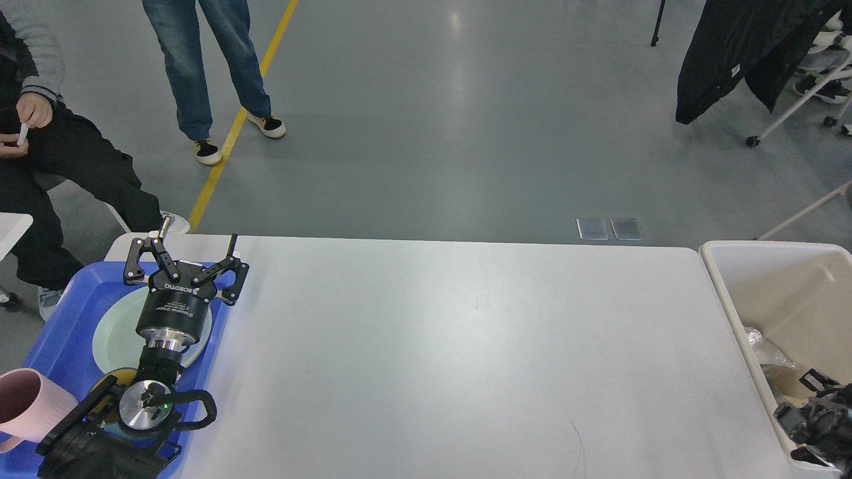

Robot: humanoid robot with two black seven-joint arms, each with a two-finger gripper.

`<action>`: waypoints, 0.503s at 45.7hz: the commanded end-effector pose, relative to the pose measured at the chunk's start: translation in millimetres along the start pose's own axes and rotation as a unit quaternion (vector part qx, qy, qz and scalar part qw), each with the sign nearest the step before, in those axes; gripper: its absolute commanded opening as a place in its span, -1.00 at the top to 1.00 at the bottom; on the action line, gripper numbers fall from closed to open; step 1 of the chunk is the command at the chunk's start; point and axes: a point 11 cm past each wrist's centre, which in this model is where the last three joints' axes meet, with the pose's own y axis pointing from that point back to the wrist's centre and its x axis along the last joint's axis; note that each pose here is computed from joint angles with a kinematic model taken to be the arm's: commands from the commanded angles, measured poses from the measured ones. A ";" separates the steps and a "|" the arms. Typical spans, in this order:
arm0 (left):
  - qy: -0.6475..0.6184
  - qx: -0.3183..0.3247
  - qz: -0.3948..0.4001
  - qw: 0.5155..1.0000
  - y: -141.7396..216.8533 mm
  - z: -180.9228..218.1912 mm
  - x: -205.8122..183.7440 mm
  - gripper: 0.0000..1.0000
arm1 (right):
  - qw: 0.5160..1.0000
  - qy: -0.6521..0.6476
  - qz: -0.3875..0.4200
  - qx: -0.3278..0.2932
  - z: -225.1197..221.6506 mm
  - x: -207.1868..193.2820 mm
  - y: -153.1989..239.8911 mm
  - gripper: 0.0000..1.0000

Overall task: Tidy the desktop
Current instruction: 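Release the can in the bin and raise the right gripper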

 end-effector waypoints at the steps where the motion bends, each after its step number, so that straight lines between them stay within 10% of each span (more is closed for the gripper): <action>1: 0.000 0.000 0.000 1.000 0.0 0.1 0.0 -0.93 | 1.000 -0.009 0.020 0.001 -1.0 0.8 1.1 -1.00; 23: 0.000 0.000 0.000 1.000 0.0 0.1 0.0 -0.93 | 0.995 -0.080 0.002 0.051 -52.0 43.6 10.5 -1.00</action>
